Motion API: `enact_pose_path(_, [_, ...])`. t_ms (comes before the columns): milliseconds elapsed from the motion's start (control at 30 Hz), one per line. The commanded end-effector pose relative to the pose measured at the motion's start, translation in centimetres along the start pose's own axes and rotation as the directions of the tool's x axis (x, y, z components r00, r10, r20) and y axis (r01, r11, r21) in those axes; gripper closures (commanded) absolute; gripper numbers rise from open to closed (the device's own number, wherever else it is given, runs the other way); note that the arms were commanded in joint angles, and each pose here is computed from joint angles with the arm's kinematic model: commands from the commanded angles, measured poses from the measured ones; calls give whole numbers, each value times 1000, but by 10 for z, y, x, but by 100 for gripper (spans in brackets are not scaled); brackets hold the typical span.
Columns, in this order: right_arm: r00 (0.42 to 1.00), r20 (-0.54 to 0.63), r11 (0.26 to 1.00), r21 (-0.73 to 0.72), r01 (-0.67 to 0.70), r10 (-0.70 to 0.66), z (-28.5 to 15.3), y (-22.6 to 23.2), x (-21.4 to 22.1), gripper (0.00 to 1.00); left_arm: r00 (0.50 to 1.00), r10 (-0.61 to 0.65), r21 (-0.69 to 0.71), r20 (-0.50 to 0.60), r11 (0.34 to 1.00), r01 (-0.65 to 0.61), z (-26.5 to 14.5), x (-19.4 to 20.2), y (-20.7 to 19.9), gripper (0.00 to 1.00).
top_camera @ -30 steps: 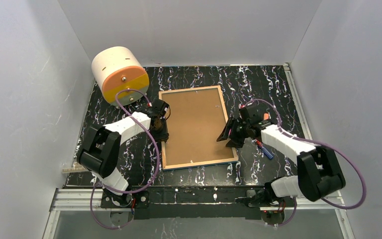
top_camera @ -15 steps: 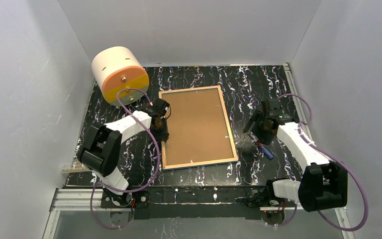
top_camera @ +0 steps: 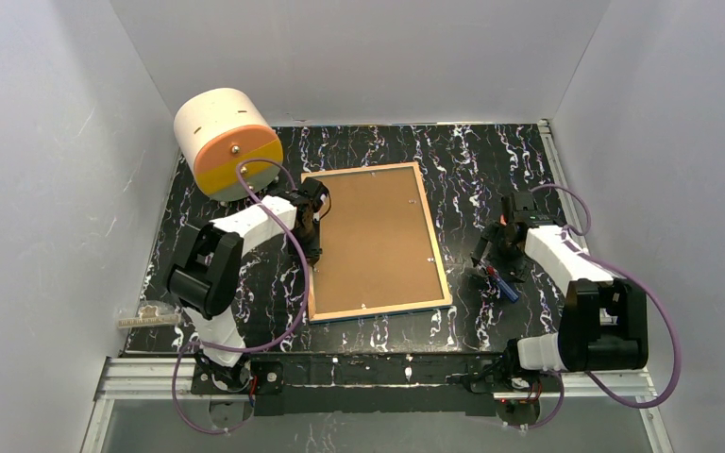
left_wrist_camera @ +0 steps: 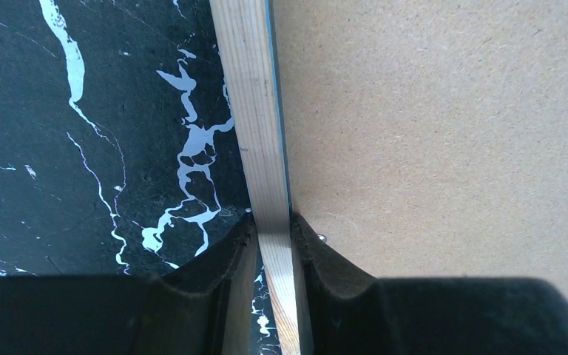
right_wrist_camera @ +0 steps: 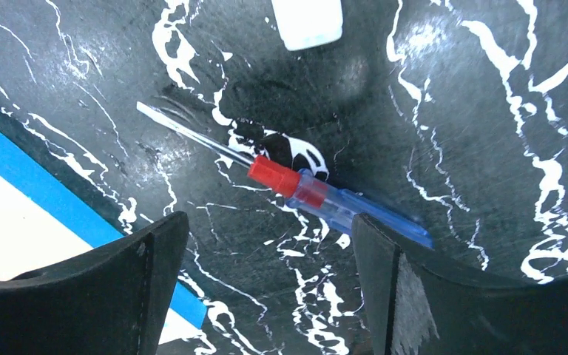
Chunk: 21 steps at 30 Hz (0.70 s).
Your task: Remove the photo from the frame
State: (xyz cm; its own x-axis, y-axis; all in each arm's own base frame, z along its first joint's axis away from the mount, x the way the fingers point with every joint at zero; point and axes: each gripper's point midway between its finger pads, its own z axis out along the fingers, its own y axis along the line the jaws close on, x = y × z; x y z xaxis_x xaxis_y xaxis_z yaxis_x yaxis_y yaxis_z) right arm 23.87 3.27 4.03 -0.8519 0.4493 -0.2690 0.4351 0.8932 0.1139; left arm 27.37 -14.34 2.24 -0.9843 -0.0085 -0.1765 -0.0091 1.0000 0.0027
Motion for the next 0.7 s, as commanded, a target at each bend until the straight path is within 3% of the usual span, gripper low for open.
enact_pose_path(0, [993,90,997,9,79,-79,-2,-1,-24,10,998,48,-154,46,987,-41,38,-13,27,98])
enact_pose_path(233, [997,-45,997,-30,67,-68,20,4,4,16,997,25,-124,74,992,-16,27,-15,23,82])
enact_pose_path(333, [996,-61,997,-37,61,-63,23,6,5,21,996,12,-76,86,997,-5,20,-19,14,78])
enact_pose_path(400, [995,-71,997,-52,59,-63,24,9,6,32,996,3,-48,91,999,2,17,-21,8,76])
enact_pose_path(667, [992,-116,995,-96,38,-49,29,14,20,42,990,-12,12,137,1000,11,-2,-35,-3,64])
